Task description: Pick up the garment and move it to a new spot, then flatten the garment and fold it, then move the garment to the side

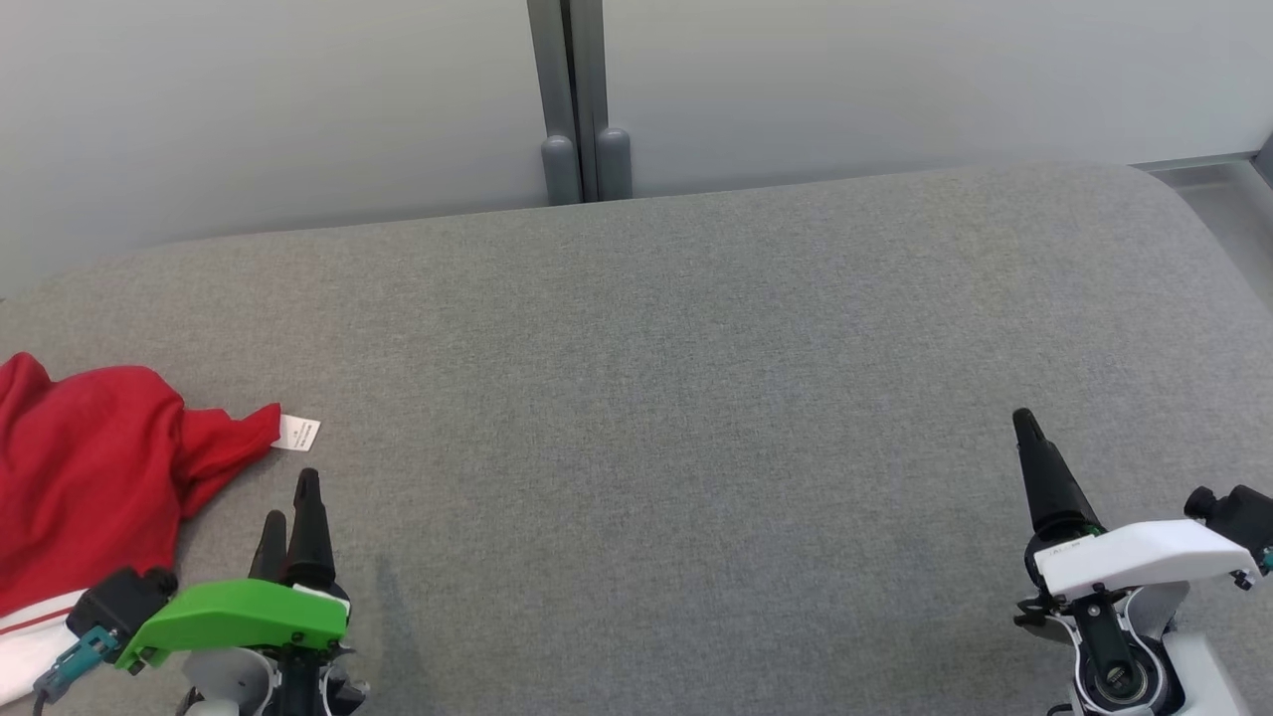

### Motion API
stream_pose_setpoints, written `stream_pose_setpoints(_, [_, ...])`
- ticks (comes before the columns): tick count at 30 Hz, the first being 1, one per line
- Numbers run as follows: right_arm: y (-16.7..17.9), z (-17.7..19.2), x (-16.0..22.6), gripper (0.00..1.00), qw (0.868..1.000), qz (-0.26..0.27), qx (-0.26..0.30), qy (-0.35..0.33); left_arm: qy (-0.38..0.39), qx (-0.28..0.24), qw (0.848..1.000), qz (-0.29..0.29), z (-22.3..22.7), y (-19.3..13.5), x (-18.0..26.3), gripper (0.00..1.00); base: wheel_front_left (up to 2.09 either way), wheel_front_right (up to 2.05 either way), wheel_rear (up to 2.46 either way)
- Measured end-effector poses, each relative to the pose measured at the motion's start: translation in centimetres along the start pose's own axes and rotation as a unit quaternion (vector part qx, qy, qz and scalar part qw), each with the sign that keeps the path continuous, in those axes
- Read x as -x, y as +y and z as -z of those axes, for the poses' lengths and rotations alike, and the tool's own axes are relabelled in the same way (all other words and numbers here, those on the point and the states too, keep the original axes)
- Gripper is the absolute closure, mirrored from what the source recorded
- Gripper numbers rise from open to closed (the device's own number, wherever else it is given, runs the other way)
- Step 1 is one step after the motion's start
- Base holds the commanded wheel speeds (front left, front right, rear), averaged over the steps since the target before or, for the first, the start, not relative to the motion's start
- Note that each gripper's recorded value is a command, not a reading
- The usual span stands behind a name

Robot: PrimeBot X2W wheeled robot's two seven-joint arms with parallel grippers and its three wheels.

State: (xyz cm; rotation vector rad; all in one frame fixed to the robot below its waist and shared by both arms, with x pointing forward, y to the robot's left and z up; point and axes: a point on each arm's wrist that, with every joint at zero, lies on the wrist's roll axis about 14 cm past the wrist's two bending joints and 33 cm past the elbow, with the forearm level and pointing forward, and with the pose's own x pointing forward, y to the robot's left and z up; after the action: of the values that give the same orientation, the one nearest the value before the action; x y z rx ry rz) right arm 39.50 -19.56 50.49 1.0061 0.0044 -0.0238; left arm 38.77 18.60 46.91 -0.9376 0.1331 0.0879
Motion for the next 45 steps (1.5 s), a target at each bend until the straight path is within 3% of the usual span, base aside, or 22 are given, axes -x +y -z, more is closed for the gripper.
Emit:
stream_pose_setpoints(24, [1.4,0.5,-0.9,0.0,0.985,-0.025,0.172,-0.006,0.002,-0.189,0.982,-0.016,0.8,0.4,-0.4,0.0,0.0,0.0,0.0])
stream_pose_setpoints(45, [3.0,0.0,-1.5,0.0,0.958,-0.053,0.281,-0.029,-0.028,-0.32,0.947,0.021,0.2,-1.8,-0.9,0.0,0.0,0.0,0.0])
